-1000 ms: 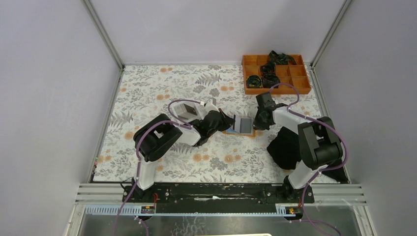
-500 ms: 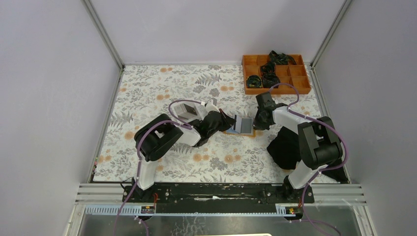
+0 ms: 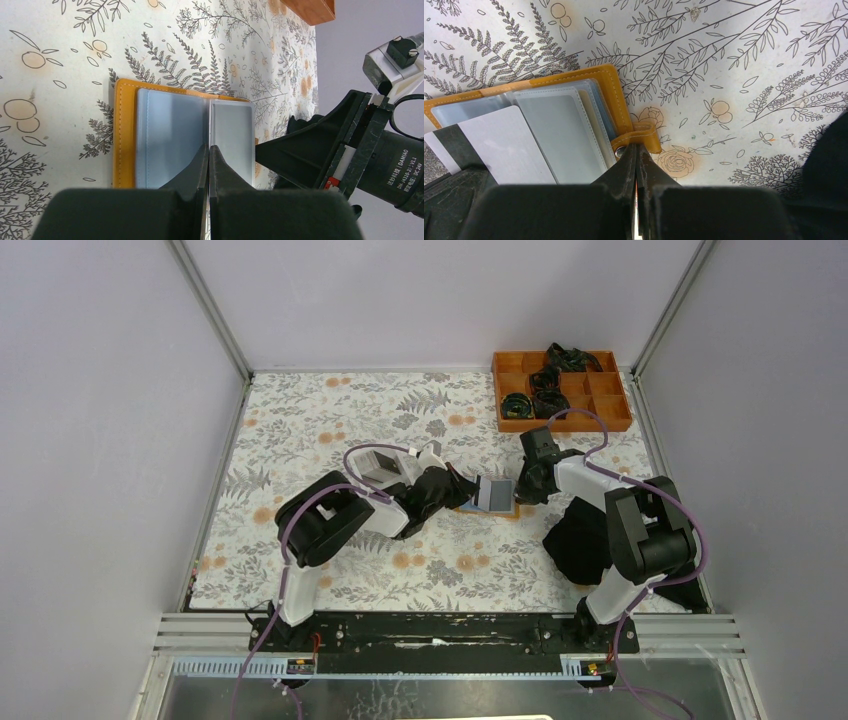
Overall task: Put the credit cards into the card holder
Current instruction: Insert the credit card into the card holder.
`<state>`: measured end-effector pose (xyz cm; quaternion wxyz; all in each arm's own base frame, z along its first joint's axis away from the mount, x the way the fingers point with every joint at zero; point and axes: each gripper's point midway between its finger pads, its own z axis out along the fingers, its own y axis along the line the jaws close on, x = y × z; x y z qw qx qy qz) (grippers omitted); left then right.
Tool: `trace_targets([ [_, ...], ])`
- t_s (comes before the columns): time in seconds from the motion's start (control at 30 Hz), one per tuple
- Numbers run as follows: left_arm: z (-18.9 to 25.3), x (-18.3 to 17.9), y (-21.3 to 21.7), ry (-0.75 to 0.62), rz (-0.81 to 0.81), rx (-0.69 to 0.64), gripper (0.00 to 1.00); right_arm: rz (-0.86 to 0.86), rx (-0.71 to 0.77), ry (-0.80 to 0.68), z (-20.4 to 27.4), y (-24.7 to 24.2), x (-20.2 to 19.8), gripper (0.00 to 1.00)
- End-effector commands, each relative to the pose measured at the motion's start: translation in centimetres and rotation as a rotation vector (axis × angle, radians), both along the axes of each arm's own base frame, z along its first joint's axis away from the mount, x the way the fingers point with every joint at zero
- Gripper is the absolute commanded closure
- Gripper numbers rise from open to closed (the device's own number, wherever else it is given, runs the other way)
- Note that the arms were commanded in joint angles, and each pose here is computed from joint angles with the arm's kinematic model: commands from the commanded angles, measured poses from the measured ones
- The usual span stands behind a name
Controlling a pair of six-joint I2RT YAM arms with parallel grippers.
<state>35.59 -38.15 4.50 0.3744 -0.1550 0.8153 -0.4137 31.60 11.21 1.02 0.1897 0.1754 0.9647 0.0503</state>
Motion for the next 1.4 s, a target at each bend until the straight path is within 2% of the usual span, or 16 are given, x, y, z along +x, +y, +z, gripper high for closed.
trace_targets([
  [0.0, 0.3, 0.5, -0.4, -0.027, 0.000, -0.019, 1.00, 0.034, -0.047, 0.176, -3.9, -0.4, -4.1, 1.00],
  [1.37, -1.6, 0.1, -1.6, 0.009, -0.006, -0.035, 1.00, 0.063, -0.044, 0.207, -4.6, -0.2, -4.4, 1.00],
])
